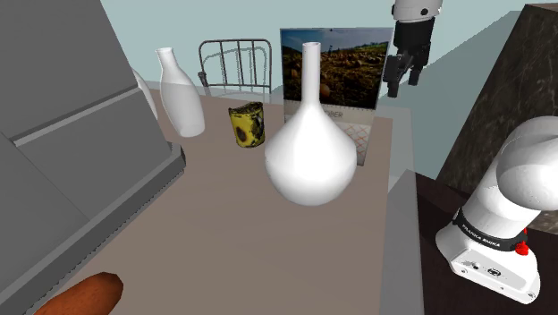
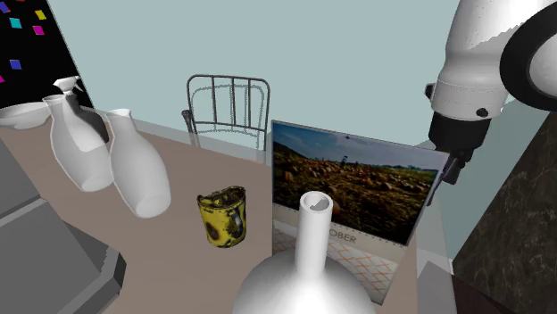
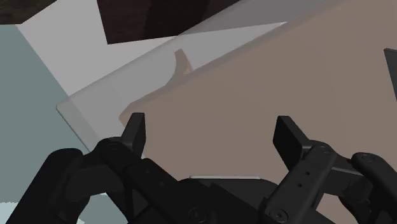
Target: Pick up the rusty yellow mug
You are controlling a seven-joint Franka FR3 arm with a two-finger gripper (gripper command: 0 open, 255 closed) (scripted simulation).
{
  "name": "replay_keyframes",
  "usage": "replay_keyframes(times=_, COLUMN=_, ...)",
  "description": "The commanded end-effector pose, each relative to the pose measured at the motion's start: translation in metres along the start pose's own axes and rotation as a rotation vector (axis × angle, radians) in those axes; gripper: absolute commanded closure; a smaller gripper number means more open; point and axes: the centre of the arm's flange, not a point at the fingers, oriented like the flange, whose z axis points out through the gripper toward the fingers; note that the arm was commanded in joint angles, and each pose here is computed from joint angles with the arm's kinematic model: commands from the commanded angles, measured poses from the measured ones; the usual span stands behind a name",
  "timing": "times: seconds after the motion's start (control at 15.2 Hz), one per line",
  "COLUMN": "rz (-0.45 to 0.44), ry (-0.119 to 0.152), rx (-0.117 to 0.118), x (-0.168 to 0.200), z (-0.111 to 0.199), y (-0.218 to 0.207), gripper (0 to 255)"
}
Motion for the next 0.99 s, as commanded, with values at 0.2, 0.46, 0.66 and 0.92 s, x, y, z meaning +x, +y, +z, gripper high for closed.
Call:
replay_keyframes(times=0.2, rz=0.000, ry=0.002, rx=0.007, x=0.018, z=-0.001, y=-0.034, gripper=0)
replay_keyframes(times=0.46, rz=0.001, ry=0.006, rx=0.017, x=0.043, z=-0.002, y=-0.079, gripper=0)
replay_keyframes(times=0.66, rz=0.002, ry=0.008, rx=0.024, x=0.062, z=-0.004, y=-0.112, gripper=0)
replay_keyframes(times=0.92, rz=0.002, ry=0.011, rx=0.033, x=0.086, z=-0.006, y=-0.157, gripper=0)
